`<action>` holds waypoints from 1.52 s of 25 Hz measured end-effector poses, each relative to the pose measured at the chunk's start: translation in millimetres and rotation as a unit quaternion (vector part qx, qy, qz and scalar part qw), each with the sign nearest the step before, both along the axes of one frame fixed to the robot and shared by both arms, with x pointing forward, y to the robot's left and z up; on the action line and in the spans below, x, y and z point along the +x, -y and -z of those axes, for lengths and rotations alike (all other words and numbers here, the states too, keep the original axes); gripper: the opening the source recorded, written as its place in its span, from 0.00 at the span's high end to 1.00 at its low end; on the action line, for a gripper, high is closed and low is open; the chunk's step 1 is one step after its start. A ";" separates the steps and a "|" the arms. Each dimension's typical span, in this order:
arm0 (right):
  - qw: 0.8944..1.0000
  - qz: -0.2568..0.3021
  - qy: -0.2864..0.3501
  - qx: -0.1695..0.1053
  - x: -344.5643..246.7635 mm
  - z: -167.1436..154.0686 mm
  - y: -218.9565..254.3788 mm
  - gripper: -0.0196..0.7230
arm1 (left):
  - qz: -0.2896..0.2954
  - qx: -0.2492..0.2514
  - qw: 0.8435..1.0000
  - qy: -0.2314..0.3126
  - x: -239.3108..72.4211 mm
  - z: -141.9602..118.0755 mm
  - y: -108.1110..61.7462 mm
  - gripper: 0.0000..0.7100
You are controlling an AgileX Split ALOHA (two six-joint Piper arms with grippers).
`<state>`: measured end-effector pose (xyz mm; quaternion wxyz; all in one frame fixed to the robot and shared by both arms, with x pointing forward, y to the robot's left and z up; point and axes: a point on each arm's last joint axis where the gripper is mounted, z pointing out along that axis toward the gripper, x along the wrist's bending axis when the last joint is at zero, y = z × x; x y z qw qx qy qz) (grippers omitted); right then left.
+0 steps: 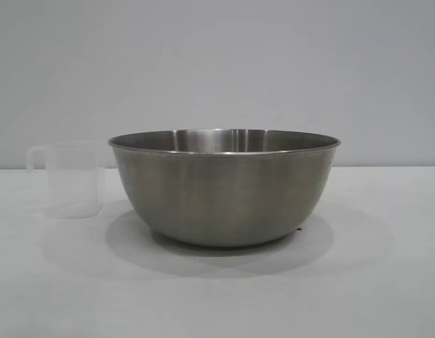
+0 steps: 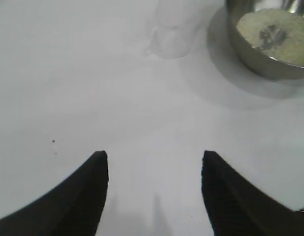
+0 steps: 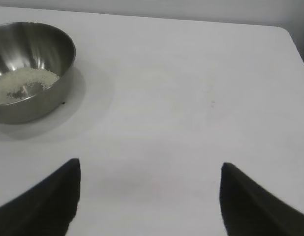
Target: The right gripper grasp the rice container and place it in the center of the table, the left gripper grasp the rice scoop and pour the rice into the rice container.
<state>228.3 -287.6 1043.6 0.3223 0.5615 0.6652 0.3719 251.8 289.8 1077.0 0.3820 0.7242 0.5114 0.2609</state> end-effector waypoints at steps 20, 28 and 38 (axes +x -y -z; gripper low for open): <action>1.000 -0.001 0.000 0.000 0.0 0.0 -0.1 0.26 | -0.013 0.005 0.999 0.034 -26.2 31.6 -10.0 0.32; 1.000 -0.001 0.000 0.000 0.0 0.0 -0.1 0.26 | -0.024 0.002 0.999 0.042 -22.7 33.2 -10.8 0.32; 1.000 -0.001 0.000 0.000 0.0 0.0 -0.1 0.26 | -0.026 0.002 0.999 0.042 -22.1 33.8 -10.9 0.32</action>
